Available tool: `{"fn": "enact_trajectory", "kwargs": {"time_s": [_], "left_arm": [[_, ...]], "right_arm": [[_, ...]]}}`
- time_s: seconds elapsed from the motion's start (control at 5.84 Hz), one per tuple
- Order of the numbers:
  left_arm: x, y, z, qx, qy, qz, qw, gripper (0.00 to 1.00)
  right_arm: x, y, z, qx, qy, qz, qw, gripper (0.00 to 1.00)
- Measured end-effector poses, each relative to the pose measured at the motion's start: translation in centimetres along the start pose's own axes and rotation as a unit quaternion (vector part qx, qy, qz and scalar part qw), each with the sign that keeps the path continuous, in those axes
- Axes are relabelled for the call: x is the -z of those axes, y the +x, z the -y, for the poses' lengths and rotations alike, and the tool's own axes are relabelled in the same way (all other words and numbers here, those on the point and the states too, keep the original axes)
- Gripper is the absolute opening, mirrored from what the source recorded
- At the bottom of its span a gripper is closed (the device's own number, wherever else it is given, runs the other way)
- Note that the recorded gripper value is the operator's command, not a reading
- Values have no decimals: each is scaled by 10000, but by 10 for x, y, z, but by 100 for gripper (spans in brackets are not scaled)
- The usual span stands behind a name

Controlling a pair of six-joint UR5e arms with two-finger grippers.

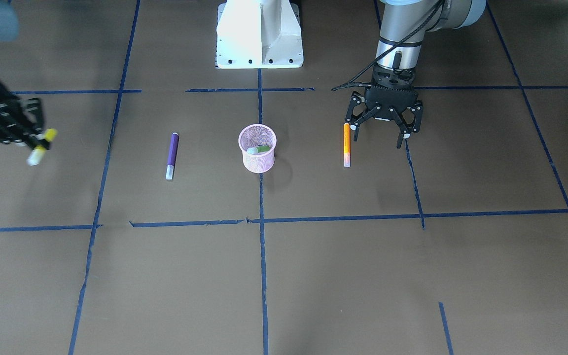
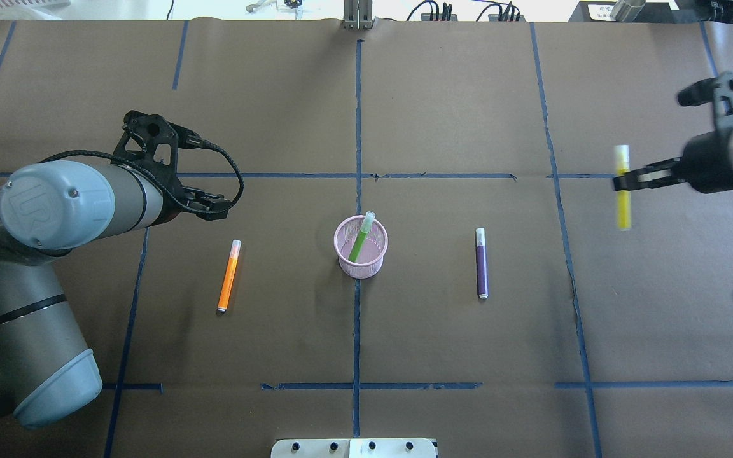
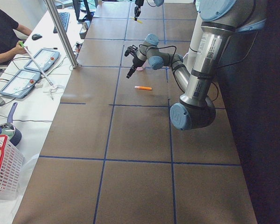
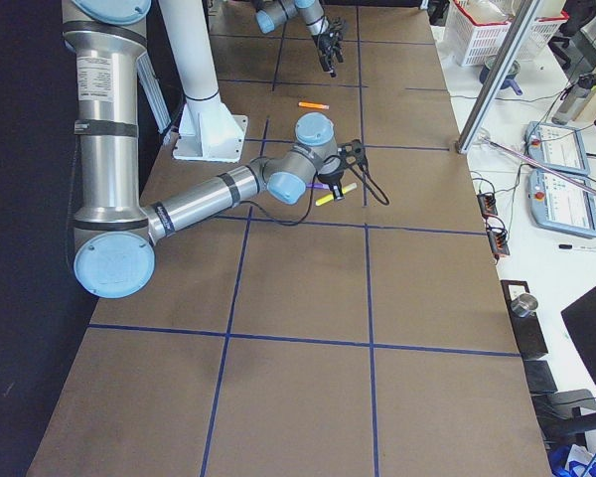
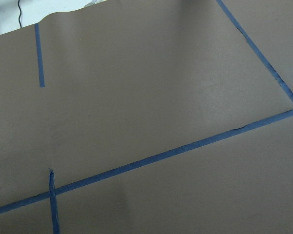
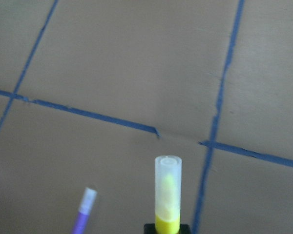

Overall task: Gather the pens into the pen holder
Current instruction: 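Carry the yellow highlighter with the right gripper over the cup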

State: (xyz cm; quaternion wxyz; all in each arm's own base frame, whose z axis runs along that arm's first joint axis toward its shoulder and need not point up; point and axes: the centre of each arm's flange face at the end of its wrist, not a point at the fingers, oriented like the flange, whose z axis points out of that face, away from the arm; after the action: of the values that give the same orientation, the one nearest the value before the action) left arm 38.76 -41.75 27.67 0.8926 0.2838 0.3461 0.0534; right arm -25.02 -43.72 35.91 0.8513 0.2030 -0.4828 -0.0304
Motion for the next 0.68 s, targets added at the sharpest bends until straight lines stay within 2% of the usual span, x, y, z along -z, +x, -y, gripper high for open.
{"fn": "enact_trajectory", "kwargs": {"time_s": [0.17,0.34,0.68], "left_arm": [[-3,-2,-4,-1,-122,-30,9999,98],[-6,-3,-8,1,-230,-72,9997,99],[-7,-3,-9,7,-278,-97,9996,99]], "right_arm": [[-27,-91,-10,-317,484,201,9981,0],[-48,-164,-29,-434,962,254,9941,0],[-61,-273,-50,-583,1806,18,9818,0]]}}
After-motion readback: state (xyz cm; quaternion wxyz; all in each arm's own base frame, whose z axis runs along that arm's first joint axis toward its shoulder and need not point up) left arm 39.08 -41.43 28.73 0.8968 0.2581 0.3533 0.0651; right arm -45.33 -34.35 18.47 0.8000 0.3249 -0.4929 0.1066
